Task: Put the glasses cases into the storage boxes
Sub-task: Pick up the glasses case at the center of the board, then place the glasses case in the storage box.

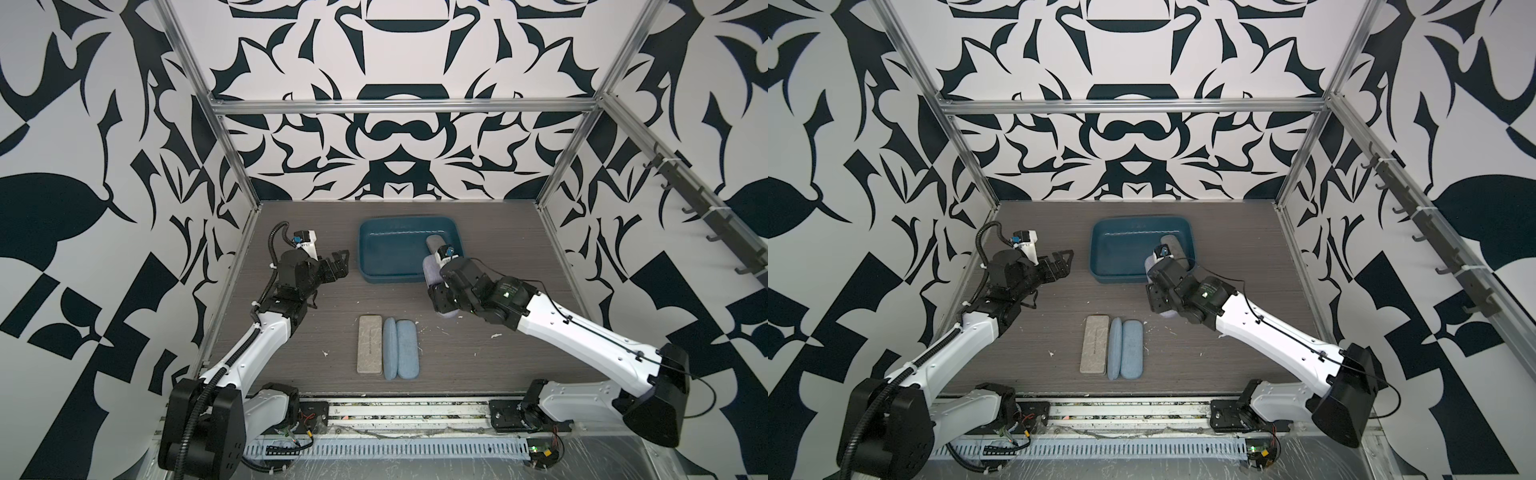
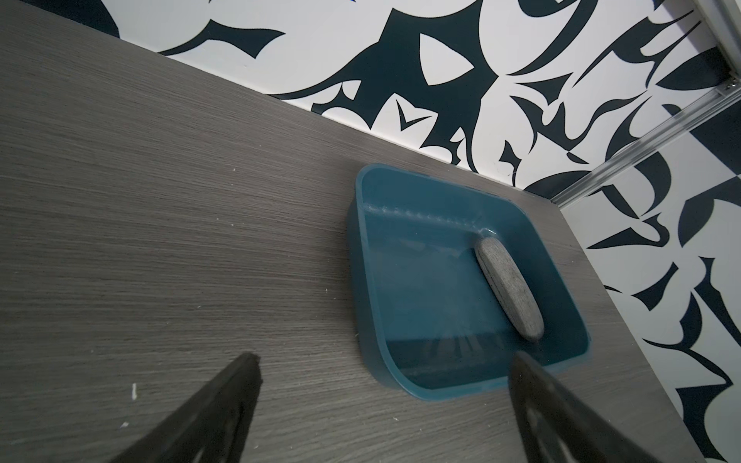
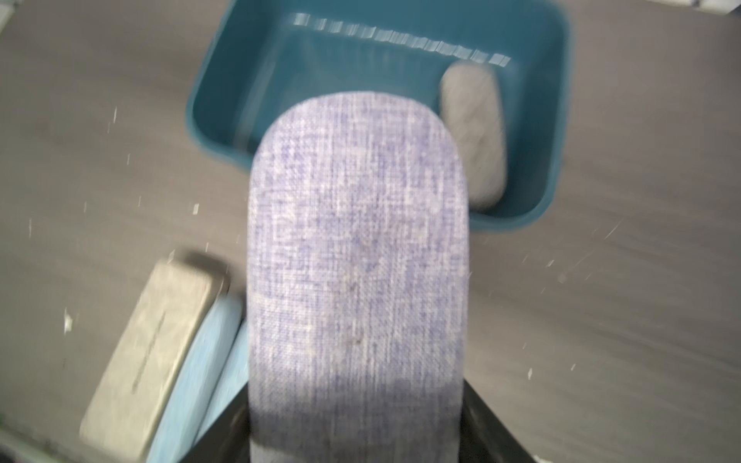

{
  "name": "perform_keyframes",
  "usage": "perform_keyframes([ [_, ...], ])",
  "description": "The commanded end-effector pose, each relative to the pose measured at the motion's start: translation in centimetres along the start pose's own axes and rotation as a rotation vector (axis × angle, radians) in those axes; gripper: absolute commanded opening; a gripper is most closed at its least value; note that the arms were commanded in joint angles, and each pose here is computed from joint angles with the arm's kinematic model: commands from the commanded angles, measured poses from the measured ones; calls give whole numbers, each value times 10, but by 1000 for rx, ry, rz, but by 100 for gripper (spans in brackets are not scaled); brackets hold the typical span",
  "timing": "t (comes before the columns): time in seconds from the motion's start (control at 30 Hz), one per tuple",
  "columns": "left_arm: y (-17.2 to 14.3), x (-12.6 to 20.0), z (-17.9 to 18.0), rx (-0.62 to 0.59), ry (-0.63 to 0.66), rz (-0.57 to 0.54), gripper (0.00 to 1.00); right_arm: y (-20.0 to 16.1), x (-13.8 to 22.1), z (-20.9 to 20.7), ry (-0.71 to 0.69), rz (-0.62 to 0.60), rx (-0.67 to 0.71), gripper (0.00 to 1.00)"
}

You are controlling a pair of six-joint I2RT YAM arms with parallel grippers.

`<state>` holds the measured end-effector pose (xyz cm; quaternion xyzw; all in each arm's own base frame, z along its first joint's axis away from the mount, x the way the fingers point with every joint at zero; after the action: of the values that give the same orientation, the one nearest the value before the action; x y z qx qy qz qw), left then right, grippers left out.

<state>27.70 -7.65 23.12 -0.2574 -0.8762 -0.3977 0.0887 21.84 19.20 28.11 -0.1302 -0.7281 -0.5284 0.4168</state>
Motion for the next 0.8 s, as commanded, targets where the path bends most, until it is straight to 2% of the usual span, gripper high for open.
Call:
perform_keyframes([
  [0.0,-4,-3,1,6,-16,13,99,40,-11,-19,-16,-95,5,58],
  [0.17,-4,-4,1,3,-21,19,99,82,-50,-40,-6,-101,-16,58],
  [0.3,-4,-3,1,1,-21,20,99,98,-92,-51,1,-55,-16,58],
  [0.57,-7,-4,3,-1,-17,29,99,107,-170,-50,59,46,-24,58],
  [0.77,-7,-3,3,-10,-19,28,99,99,-203,-45,73,87,-42,58],
])
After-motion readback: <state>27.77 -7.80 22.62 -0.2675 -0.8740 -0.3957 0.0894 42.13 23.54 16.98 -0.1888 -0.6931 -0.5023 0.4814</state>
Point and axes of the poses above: each gripper's point midway between its finger pads, its own x axis back along the fingers, its own z axis along the line the jaws close on, y = z × x, the point moved 10 cm from there along x, back along the fingers, and after that the axes turned 15 degrees about x, right-handed, at the moved point
